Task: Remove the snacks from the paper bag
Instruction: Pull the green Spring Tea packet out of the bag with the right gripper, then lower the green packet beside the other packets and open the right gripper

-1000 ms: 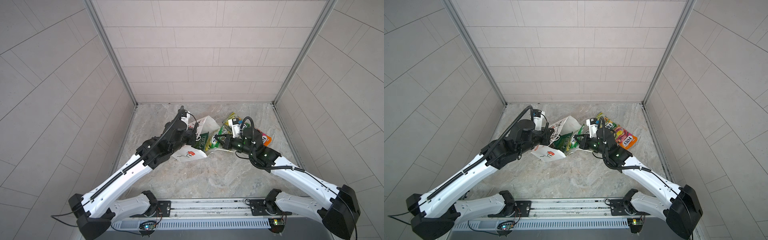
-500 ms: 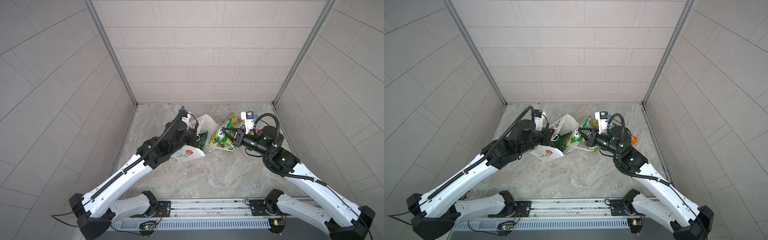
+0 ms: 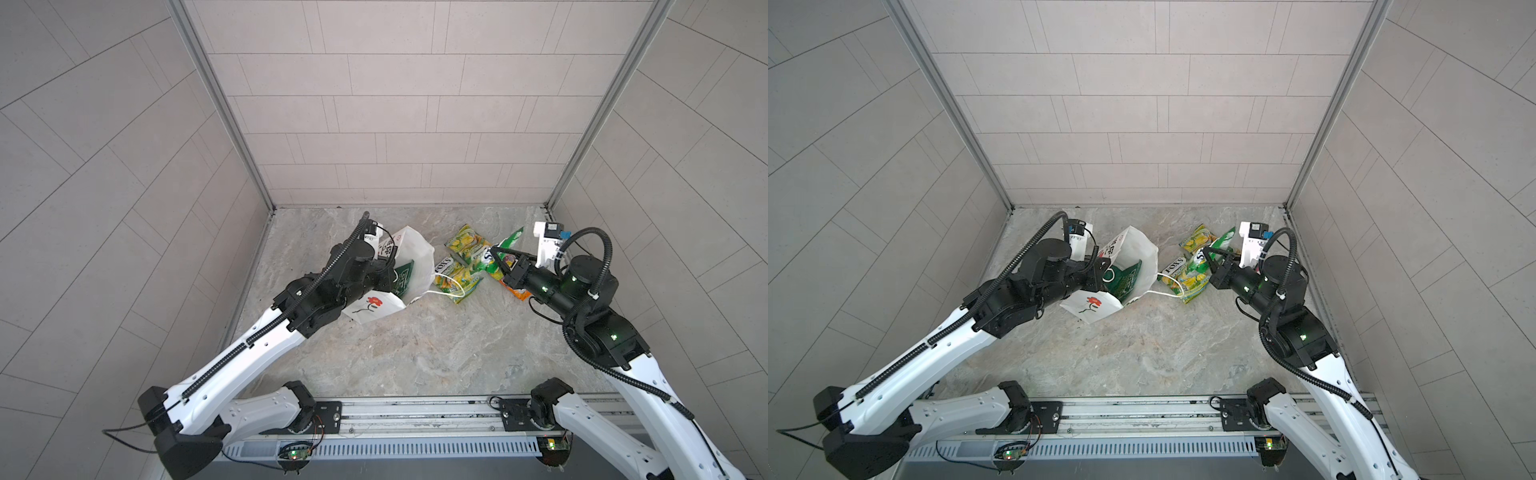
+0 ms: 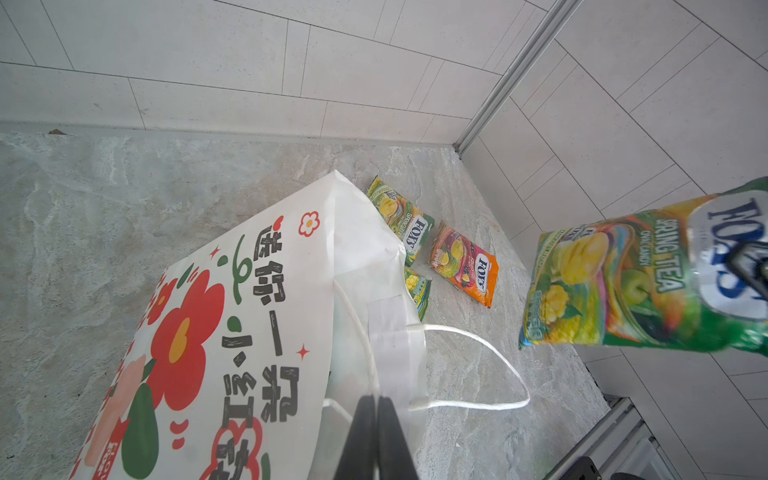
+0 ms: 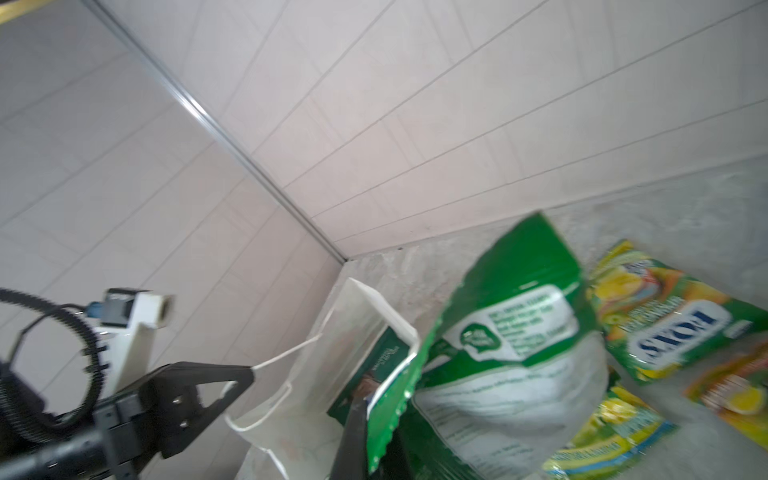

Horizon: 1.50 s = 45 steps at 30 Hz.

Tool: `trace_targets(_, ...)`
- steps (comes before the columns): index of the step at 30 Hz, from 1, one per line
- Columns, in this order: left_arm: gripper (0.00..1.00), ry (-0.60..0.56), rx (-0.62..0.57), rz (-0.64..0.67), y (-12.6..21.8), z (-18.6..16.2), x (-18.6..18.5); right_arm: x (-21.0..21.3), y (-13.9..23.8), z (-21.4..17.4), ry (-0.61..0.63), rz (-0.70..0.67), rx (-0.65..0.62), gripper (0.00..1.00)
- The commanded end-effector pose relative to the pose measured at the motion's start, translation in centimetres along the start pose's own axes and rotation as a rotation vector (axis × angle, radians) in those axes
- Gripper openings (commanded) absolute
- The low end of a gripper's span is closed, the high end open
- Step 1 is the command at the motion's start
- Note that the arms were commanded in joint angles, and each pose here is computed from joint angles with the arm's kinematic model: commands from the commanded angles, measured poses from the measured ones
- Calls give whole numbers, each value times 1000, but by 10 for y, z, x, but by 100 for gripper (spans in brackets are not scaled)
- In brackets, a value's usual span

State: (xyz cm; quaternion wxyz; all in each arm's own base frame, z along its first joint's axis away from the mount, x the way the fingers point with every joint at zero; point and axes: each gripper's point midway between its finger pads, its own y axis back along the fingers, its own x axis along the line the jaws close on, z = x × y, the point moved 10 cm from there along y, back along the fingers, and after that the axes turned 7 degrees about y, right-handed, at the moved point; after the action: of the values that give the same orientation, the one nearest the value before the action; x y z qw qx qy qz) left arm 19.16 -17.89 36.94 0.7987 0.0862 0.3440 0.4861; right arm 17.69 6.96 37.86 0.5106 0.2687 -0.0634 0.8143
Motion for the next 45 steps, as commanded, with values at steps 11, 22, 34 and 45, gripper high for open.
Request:
trace_targets(11,0,-3,-7,-30,4,2,-3,-74,-13,-51,-46,-216,258,0)
trace_targets(22,0,-4,-3,-25,3,1,-3,-103,-40,-89,-99,-195,337,0)
trace_targets(34,0,-3,1,-23,1,1,-3,-122,-57,-107,-120,-207,322,0)
trace_targets(45,0,-4,0,-25,1,0,-2,-143,-48,-128,-74,-347,403,0)
